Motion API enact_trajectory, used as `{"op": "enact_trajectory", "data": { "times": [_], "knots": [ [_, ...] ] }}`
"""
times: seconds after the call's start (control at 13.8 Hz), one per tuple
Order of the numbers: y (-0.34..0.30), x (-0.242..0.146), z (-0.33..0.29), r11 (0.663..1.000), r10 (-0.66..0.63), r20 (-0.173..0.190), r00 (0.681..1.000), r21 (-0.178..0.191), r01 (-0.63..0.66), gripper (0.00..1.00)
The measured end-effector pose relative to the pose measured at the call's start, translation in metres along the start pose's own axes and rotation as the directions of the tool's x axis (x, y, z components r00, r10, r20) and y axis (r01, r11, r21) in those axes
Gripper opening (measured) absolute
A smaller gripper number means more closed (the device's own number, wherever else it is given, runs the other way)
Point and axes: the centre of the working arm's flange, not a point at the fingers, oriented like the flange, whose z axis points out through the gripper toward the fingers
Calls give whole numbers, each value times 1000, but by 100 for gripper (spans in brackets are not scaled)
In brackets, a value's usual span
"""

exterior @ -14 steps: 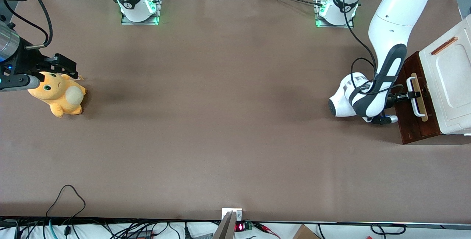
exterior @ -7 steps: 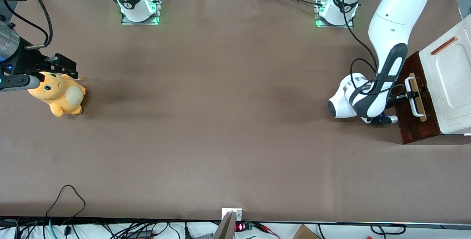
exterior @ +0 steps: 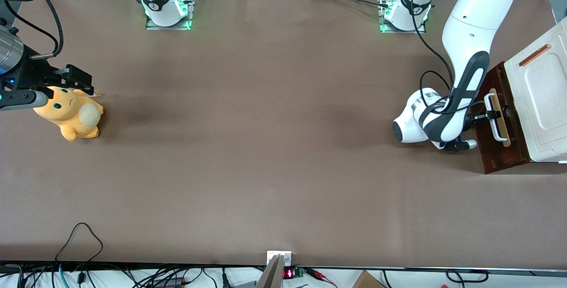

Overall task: Open lower drawer with left arm only
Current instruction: 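Pull the handle with the left gripper, sliding the drawer outward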

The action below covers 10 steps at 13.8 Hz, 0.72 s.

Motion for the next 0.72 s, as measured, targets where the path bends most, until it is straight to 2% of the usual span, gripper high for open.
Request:
{"op": "enact_trajectory", "data": {
  "times": [0.36,0.72],
  "knots": [
    [-3,-1,-11,1000,-9,6,1000,-26,9,22],
    [-3,-3,-19,999,-11,5,1000,-37,11,21]
  ]
}}
